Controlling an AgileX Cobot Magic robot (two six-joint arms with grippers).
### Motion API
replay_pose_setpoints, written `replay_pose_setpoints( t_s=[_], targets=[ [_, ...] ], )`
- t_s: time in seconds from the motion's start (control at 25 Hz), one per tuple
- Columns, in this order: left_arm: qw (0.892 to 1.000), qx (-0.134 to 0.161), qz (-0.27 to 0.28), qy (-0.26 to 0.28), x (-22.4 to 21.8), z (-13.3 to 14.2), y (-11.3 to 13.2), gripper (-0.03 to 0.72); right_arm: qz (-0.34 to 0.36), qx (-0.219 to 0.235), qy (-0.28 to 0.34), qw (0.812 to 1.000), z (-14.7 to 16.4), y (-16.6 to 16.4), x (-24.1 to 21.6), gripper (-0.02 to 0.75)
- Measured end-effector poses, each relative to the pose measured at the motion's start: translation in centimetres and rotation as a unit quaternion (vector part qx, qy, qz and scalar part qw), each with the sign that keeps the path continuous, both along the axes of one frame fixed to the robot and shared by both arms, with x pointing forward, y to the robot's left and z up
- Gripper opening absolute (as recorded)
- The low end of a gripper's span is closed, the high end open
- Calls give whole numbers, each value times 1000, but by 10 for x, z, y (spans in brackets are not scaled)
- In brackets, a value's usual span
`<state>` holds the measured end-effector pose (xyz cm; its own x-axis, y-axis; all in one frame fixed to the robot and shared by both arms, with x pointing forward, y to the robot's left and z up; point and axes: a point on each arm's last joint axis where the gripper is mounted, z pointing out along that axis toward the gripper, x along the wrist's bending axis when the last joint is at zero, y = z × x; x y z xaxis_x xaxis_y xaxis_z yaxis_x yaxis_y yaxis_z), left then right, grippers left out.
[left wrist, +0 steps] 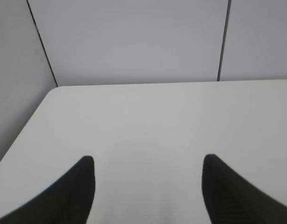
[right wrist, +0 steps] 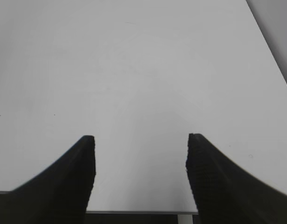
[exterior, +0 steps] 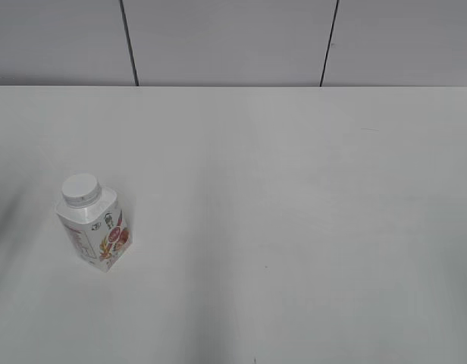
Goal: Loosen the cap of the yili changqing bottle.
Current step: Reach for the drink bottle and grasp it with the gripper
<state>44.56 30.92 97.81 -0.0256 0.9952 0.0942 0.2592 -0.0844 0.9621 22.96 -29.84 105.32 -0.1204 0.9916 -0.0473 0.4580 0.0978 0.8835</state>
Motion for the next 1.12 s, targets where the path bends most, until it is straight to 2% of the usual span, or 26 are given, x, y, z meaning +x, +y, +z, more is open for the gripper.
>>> replay_pose_setpoints(
  t_s=[0.08,0.28,0.4,0.52,0.8,1.0,1.12],
  targets=[
    [1000,10,-13,16,3,-7,-2,443,0,0,0,1000,0,0,0,491],
    [994,64,-85,22,8,-15,-11,439,0,0,0,1000,0,0,0,491],
    [990,77,-112,27,12,-24,-15,439,0,0,0,1000,0,0,0,491],
    [990,66,-122,36,18,-36,-17,449,0,0,0,1000,0,0,0,491],
    [984,10,-167,56,19,-55,-28,564,0,0,0,1000,0,0,0,491],
    [990,-36,-136,-7,-4,-55,-17,579,0,0,0,1000,0,0,0,491],
    [991,-51,-121,-11,-24,-60,-13,580,0,0,0,1000,0,0,0,491]
  ],
)
